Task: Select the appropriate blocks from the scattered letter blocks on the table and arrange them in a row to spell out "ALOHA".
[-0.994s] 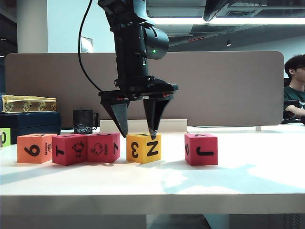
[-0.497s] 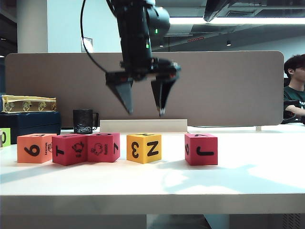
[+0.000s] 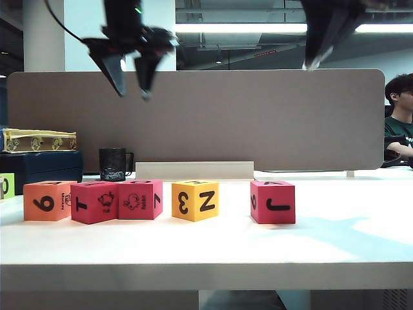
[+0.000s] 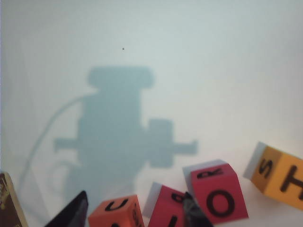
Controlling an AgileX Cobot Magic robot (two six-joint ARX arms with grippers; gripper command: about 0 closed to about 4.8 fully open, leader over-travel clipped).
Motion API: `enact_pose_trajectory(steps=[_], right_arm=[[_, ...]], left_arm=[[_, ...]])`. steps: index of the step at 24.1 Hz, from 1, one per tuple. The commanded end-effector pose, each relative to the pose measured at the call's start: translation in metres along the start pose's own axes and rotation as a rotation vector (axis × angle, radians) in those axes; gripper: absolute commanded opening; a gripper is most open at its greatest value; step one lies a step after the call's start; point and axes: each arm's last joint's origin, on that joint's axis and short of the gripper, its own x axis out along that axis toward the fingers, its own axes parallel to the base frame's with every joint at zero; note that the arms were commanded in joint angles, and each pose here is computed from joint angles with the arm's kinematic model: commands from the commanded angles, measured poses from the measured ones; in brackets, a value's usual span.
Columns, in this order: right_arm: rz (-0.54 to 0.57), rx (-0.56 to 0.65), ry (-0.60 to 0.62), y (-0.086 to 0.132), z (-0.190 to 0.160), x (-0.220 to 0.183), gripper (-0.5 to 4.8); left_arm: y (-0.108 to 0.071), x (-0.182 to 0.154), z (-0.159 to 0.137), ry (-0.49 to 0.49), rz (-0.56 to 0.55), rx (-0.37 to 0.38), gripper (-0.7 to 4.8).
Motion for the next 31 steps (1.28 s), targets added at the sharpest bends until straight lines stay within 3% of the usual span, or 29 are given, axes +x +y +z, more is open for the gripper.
enact_pose_trajectory(steps=[1,4,8,12,14,18,24,31], right_arm=[[0.087,0.002,-0.007,0.002,0.004,0.008,-0.05],[0.084,0.003,-0.027,0.002,0.007,0.01,-0.05],[0.063,0.034,0.002,-0.009,0.006,0.021,-0.05],[0.046,0.084,0.077,-0.02,0.003,0.04,-0.05],[0.041,0.099,0.146,-0.024,-0.001,0.062,-0.05],[0.045,0.103,0.218,-0.024,-0.005,0.091,-0.05],[0.044,0.104,0.293,-0.024,-0.012,0.121,-0.05],[0.004,0.098,0.314,-0.025,-0.014,0.135,-0.05]], left_arm=[[0.028,-0.033,-0.014,-0.015,-0.142,-0.006,0.57],[0.051,-0.052,-0.022,-0.055,-0.125,-0.037,0.42],[0.073,-0.053,-0.028,-0.046,-0.096,-0.089,0.42],[0.091,-0.035,-0.038,0.027,-0.079,-0.137,0.42],[0.102,-0.005,-0.054,0.139,-0.083,-0.159,0.31],[0.102,0.04,-0.078,0.276,-0.109,-0.179,0.12],[0.092,0.084,-0.104,0.358,-0.125,-0.174,0.11],[0.093,0.094,-0.112,0.394,-0.02,-0.149,-0.06]])
